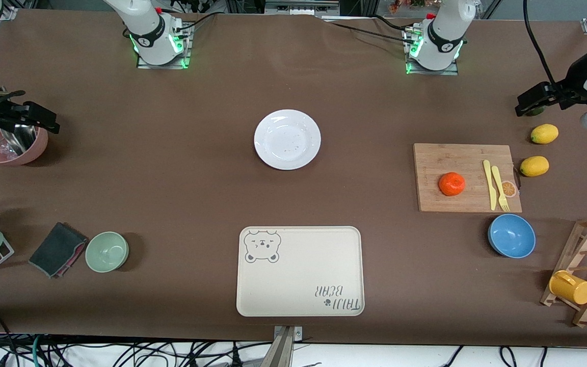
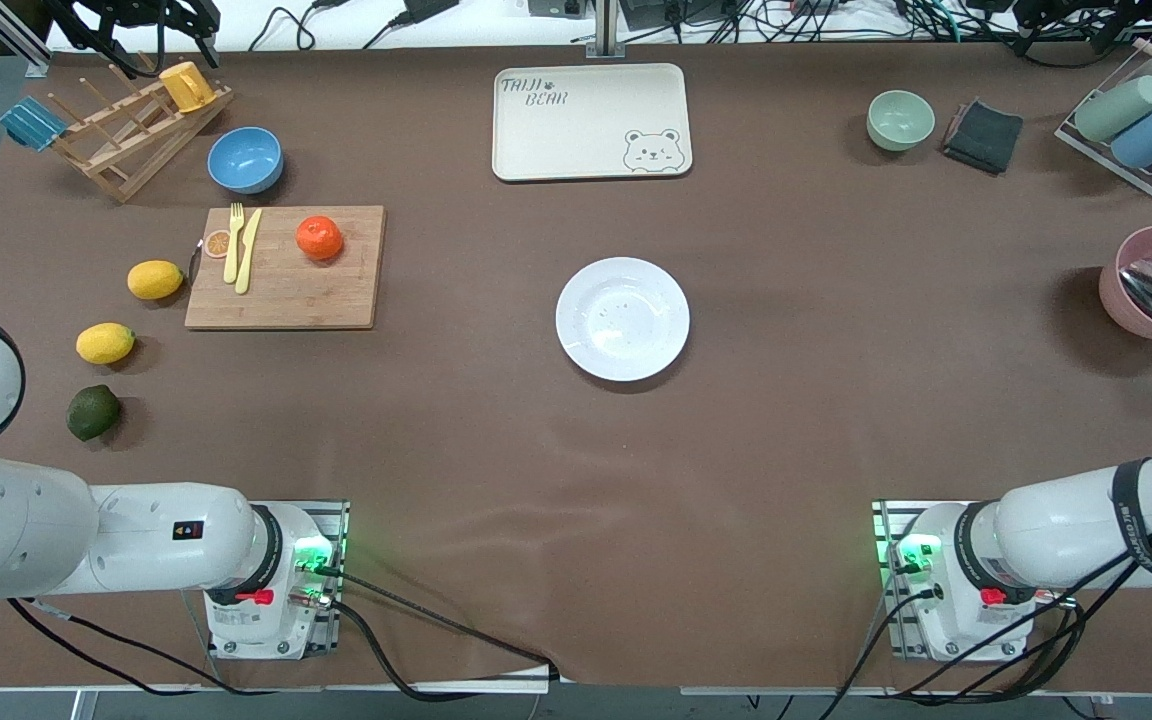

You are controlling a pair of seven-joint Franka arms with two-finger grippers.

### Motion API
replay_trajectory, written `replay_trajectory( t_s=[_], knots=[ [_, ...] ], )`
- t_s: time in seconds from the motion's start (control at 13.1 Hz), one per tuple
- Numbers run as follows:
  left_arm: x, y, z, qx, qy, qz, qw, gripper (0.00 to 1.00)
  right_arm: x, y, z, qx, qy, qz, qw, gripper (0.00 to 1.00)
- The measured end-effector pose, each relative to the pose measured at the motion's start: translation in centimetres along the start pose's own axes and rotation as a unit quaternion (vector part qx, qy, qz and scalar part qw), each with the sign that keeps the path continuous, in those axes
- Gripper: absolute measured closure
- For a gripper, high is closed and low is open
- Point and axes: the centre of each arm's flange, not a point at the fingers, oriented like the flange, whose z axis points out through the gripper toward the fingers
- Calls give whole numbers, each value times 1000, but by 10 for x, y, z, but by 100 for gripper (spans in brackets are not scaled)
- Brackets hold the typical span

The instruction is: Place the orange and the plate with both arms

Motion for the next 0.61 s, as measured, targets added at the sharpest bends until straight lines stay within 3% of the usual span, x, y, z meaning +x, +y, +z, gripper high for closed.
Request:
replay_trajectory(
  t_s=[0.61],
  knots=[
    [1, -4, 0, -1, 0, -4, 1000, 0, 0, 0, 0, 0, 0, 0, 1000, 0]
  ],
)
